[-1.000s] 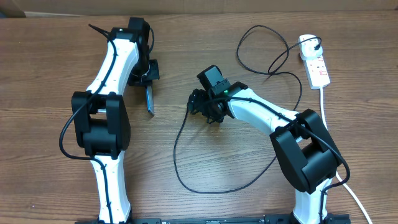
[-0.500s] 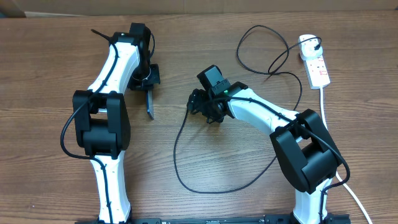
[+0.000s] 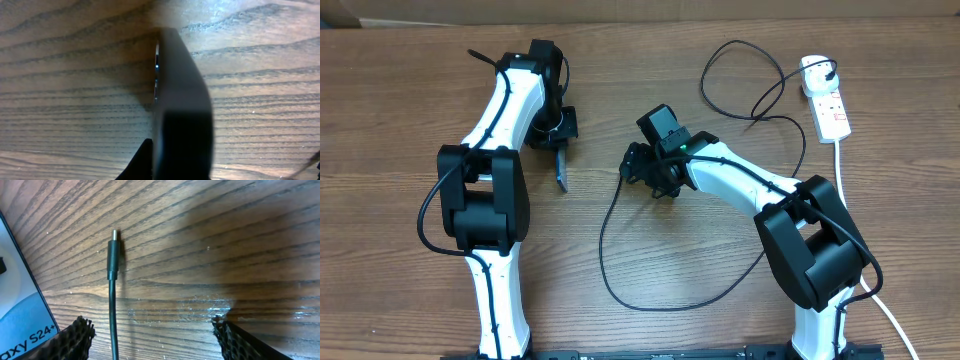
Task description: Plug charger to phone and switch on socket
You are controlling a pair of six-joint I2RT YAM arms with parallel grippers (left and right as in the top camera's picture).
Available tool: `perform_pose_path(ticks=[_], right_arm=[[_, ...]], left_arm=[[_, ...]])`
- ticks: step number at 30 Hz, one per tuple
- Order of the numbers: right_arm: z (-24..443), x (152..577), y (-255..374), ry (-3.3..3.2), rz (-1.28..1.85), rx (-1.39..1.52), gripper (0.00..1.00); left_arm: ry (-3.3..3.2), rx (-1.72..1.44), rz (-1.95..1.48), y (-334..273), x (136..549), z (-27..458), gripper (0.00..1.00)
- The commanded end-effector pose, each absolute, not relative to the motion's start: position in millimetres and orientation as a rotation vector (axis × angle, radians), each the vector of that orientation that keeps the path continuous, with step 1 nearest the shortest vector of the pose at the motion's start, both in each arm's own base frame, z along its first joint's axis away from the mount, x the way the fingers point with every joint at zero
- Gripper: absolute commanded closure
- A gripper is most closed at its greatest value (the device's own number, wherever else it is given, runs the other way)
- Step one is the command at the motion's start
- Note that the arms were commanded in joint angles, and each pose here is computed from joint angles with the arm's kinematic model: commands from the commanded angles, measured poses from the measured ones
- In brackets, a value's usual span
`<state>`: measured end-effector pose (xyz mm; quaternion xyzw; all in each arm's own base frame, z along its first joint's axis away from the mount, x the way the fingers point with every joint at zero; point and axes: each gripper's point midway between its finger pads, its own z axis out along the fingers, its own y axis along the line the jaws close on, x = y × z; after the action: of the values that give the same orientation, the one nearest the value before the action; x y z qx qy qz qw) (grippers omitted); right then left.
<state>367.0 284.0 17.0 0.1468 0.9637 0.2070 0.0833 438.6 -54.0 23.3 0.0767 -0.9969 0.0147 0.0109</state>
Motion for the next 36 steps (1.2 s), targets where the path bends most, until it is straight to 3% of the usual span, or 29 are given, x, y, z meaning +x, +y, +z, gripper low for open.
perform_pose_path(ticks=[1, 8, 21, 29, 36], right_arm=[[15.8, 370.5, 279.4, 2.873, 0.598, 0.454, 0.19], [15.8, 370.5, 279.3, 2.873, 0.597, 0.455, 0.19], [18.2, 374.0, 283.0, 2.857, 0.624, 0.446, 0.2], [38.6, 383.3, 297.9, 2.849, 0.816, 0.411, 0.29], [46.5, 392.6, 299.2, 2.869, 0.844, 0.376, 0.37]], left_arm=[[-3.086, 0.267, 0.058, -53.5, 433.1, 22.4, 0.9], [-3.078, 0.267, 0.055, -53.2, 431.0, 22.4, 0.96], [-3.111, 0.339, 0.08, -54.4, 443.0, 49.7, 0.96], [-3.198, 0.541, 0.189, -44.7, 472.2, 117.4, 0.96], [-3.17, 0.574, 0.302, -44.6, 471.8, 124.1, 0.96]])
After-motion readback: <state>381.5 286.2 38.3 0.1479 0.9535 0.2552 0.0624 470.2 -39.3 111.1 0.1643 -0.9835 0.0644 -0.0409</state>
